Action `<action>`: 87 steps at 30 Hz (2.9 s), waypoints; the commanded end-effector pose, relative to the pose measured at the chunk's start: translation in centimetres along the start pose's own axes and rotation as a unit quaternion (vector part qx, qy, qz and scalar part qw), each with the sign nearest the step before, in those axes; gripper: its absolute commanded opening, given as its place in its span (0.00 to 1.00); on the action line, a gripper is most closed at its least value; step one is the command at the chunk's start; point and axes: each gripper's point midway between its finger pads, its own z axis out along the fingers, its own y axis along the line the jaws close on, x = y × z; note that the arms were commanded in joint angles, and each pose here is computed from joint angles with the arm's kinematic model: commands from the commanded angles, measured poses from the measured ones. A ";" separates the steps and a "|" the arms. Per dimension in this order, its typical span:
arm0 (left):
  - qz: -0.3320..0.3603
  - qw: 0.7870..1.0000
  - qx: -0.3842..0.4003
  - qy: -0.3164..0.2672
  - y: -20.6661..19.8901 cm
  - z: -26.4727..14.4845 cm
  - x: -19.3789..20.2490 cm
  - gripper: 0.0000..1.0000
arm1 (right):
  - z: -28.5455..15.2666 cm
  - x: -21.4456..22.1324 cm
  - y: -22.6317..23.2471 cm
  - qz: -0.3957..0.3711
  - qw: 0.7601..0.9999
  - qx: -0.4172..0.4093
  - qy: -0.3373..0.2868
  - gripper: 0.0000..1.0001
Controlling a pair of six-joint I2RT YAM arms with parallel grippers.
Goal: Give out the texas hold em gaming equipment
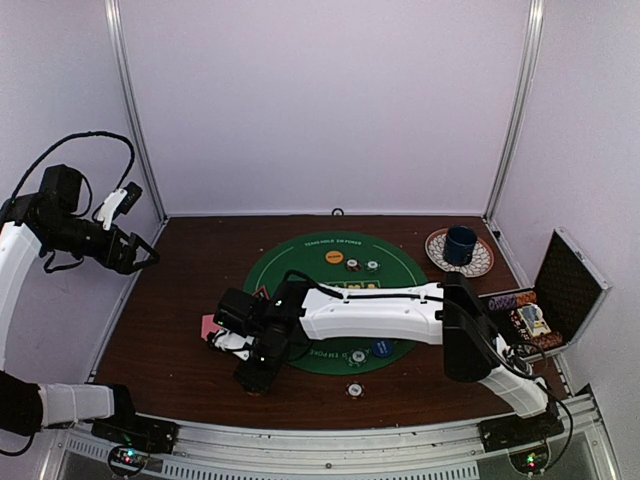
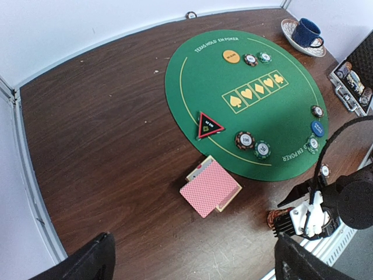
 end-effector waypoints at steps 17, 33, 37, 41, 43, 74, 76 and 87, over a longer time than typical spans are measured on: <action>0.007 1.000 0.004 -0.009 -0.3 -0.3 -0.2 0.97 | -4.6 -2.4 0.4 -0.008 0.999 0.004 -0.045 0.38; 0.008 1.000 0.003 -0.012 -0.3 -0.4 -0.5 0.98 | -10.3 -4.7 -3.7 0.010 0.993 0.065 -0.096 0.31; 0.008 1.000 0.002 -0.012 -0.3 -0.5 -0.5 0.98 | -10.6 -5.0 -8.6 0.053 0.987 0.108 -0.103 0.26; 0.008 1.000 0.003 -0.010 -0.3 -0.3 -0.4 0.98 | -10.4 -5.0 -13.7 0.098 0.980 0.135 -0.111 0.25; 0.008 1.000 0.003 -0.009 -0.2 -0.3 -0.4 0.98 | -10.3 -5.1 -16.3 0.117 0.975 0.147 -0.120 0.25; 0.006 1.000 0.007 -0.010 -0.3 -0.3 -0.5 0.98 | 0.1 -3.9 -25.5 0.197 0.960 0.163 -0.111 0.30; 0.006 1.000 0.007 -0.010 -0.3 -0.3 -0.5 0.98 | 0.2 -3.8 -25.4 0.197 0.961 0.162 -0.109 0.32; 0.005 1.000 0.010 -0.010 -0.4 -0.2 -0.4 0.97 | -3.2 -5.2 -25.1 0.193 0.958 0.168 -0.131 0.74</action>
